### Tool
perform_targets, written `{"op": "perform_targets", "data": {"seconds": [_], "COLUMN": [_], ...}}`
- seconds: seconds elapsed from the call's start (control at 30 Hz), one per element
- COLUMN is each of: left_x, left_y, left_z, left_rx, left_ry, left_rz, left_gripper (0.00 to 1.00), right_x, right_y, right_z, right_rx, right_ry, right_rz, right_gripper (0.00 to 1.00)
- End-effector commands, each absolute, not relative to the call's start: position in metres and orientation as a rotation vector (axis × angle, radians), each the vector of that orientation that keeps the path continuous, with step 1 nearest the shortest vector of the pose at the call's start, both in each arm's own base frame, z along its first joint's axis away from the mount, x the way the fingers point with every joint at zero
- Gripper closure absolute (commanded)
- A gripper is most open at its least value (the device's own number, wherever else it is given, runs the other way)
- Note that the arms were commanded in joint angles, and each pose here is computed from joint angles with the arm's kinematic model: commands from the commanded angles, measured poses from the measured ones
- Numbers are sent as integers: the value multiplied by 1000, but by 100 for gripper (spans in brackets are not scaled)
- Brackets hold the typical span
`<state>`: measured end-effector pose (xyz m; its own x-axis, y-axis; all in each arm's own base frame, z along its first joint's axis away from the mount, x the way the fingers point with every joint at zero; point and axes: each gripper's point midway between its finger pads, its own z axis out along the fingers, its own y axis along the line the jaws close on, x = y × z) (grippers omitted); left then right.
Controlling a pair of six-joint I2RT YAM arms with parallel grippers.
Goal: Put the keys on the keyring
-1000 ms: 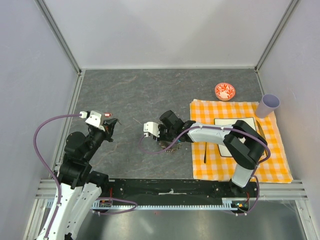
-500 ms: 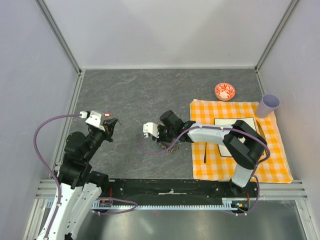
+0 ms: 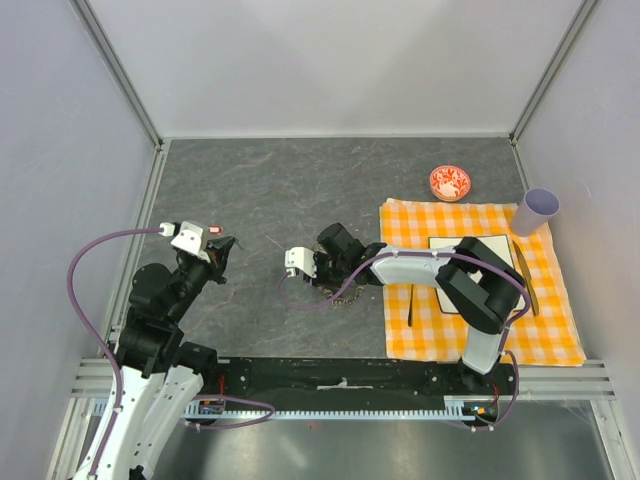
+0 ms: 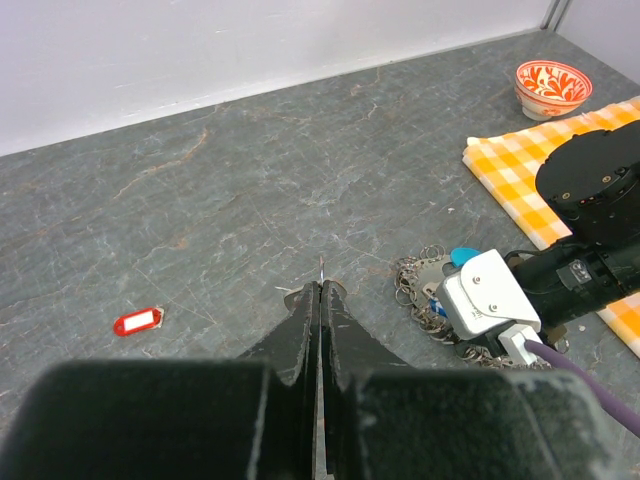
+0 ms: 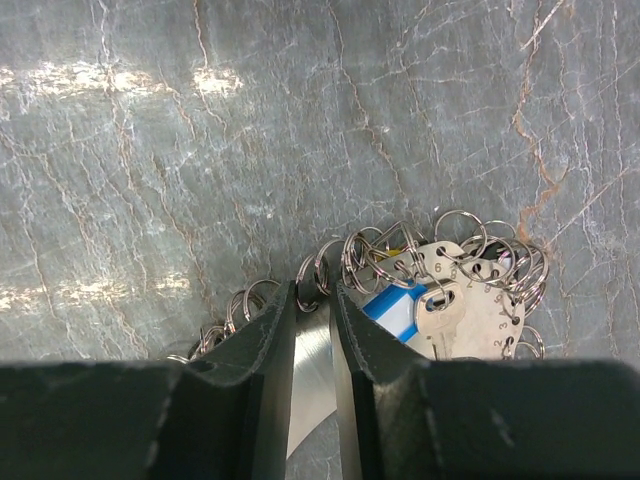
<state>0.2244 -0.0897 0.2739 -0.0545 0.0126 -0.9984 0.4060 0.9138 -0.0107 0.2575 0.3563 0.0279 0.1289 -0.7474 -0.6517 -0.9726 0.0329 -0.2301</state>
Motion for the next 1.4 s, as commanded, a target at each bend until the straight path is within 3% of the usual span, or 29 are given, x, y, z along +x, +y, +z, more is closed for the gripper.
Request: {"op": "perform_targets", "data": {"seconds": [0.0,0.17,0.37,0.7,1.17,1.37], "left_x": [224,224,223,221,190,189], "left_y": [-95,-94,-94,-115,-196,-215], "left_z": [275,275,276,275,293,298], "left_rx": [352,352,351,443,848,899], "left_ry": [1592,1594,1591,1583,1480,1501], "left_rz": [-353,-350,-351,-448,-947,-1087], "left_gripper": [98,98,98,98,98,98], "right_x": [263,264,266,264,261,256], "right_y": [373,369,369,359,326,314], "right_z": [39,35,45,97,247,255], "right_rx": [-1742,-1741,-1725,-1708,-1391,-1306], "right_ry": [1616,1629,1604,1472,1187,1127], "right_rz": [474,454,438,247,-3,-79], "right_gripper": [74,79,100,100,100,100]}}
